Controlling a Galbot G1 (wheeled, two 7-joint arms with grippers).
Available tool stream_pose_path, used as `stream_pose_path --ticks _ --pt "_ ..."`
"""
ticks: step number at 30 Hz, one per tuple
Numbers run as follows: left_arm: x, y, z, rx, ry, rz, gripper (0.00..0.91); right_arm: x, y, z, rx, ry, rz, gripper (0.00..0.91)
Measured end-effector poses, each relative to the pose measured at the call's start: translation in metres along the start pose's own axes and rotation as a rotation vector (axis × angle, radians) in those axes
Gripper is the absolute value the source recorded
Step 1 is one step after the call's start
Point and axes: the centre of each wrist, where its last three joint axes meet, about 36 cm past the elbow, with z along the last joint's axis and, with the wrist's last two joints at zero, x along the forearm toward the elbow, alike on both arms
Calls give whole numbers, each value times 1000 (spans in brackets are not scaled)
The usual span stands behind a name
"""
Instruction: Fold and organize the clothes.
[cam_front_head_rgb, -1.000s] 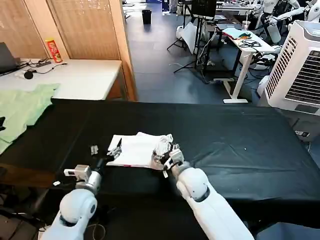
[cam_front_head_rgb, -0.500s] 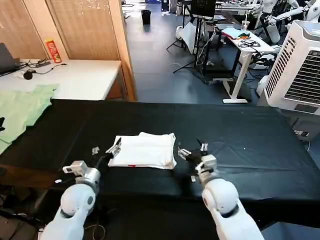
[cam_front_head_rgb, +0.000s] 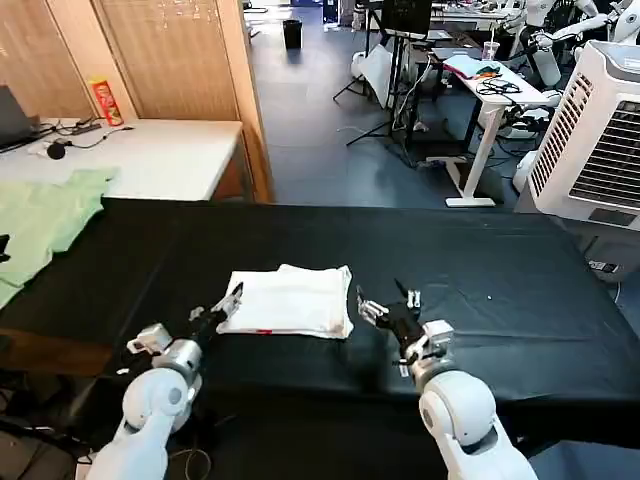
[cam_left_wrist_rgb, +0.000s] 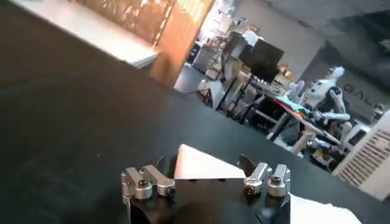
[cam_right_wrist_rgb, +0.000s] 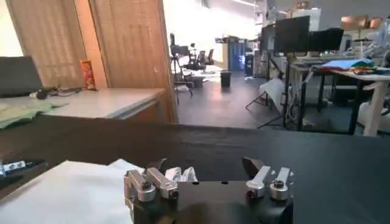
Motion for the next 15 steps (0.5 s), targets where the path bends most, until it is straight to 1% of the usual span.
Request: stream_pose_path --ticks 1,2,3,4,5,8,15 --pt "0 0 0 14 12 2 263 0 0 0 -1 0 0 878" --pt "0 0 0 26 19 4 166 1 0 0 -2 0 -1 878" --pt "0 0 0 36 26 6 98 1 0 0 -3 2 -1 878" --pt "0 1 0 43 30 7 78 1 0 1 -3 3 -1 878" --pt "-1 1 0 47 34 6 39 1 0 1 -4 4 -1 878" --pt "-3 3 0 52 46 3 0 3 1 1 -7 4 -2 878" --pt "-7 7 -2 100 66 -7 0 5 0 0 -8 1 2 878"
